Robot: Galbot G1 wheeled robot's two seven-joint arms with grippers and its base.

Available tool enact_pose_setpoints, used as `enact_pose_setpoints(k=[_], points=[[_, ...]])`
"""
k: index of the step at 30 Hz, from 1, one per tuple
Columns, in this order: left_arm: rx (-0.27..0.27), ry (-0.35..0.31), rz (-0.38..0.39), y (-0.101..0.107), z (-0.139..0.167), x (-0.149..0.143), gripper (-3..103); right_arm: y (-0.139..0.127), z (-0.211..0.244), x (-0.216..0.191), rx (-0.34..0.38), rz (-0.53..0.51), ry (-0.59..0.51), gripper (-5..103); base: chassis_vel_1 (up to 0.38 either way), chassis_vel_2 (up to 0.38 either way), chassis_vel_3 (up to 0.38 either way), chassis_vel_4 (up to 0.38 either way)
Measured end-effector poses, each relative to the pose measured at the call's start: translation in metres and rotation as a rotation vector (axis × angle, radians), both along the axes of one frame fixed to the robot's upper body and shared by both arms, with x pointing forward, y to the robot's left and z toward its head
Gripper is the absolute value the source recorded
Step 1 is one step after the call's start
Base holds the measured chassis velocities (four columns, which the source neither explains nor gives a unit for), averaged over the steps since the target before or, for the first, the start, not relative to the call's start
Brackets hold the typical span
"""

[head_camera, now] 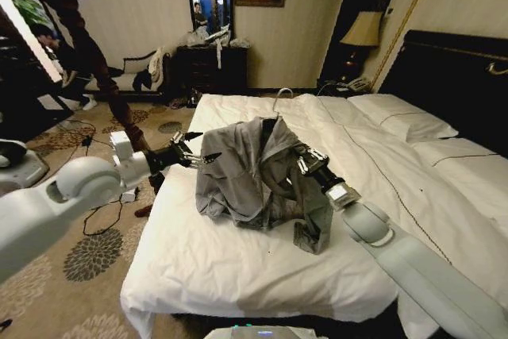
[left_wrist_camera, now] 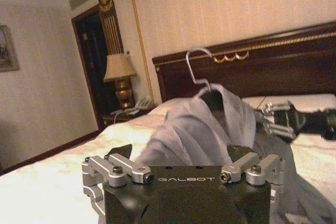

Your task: Pick up the clothes from the bed and hang them on the clothes hanger.

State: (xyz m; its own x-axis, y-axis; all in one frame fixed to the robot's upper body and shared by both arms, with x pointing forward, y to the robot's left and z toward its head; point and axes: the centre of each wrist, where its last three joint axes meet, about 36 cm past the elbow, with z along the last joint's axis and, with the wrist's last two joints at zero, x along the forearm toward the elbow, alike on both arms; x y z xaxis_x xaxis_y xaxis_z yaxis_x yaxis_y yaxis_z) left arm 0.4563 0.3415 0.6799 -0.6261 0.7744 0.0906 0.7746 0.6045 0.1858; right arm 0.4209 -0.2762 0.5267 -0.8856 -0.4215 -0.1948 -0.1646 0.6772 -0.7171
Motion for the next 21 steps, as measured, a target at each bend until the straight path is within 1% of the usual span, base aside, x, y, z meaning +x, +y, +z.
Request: enact_pose_setpoints(k=[7, 9, 12, 13, 15, 16, 17, 18, 20, 21], points=[[-0.023, 0.009, -0.036, 0.006, 0.011, 0.016, 100, -0.002, -0.001, -0.002, -0.018, 0.011, -0.020, 19, 0.000, 0.000, 0.000, 0.000], [-0.033, 0.036, -0.068, 0.003, 0.011, 0.026, 100, -0.002, -0.001, -0.002, -0.027, 0.016, -0.032, 19, 0.000, 0.000, 0.000, 0.000], [-0.038, 0.076, -0.140, -0.006, 0.013, 0.051, 100, -0.004, 0.000, -0.002, -0.038, 0.019, -0.049, 19, 0.000, 0.000, 0.000, 0.000], [-0.038, 0.076, -0.140, -0.006, 0.013, 0.051, 100, -0.004, 0.000, -0.002, -0.038, 0.019, -0.049, 19, 0.000, 0.000, 0.000, 0.000], [-0.014, 0.083, -0.221, -0.010, 0.026, 0.074, 100, -0.006, -0.001, -0.003, -0.049, 0.021, -0.060, 19, 0.000, 0.000, 0.000, 0.000], [0.001, 0.085, -0.249, -0.012, 0.030, 0.082, 100, -0.008, -0.001, -0.004, -0.053, 0.020, -0.065, 19, 0.000, 0.000, 0.000, 0.000], [0.001, 0.085, -0.249, -0.012, 0.030, 0.082, 100, -0.008, -0.001, -0.004, -0.053, 0.020, -0.065, 19, 0.000, 0.000, 0.000, 0.000], [0.014, 0.088, -0.269, -0.014, 0.032, 0.089, 102, -0.009, -0.001, -0.004, -0.057, 0.019, -0.069, 19, 0.000, 0.000, 0.000, 0.000], [0.038, 0.103, -0.309, -0.020, 0.034, 0.104, 100, -0.012, 0.000, -0.005, -0.066, 0.016, -0.081, 19, 0.000, 0.000, 0.000, 0.000], [0.038, 0.103, -0.309, -0.020, 0.034, 0.104, 100, -0.012, 0.000, -0.005, -0.066, 0.016, -0.081, 19, 0.000, 0.000, 0.000, 0.000]])
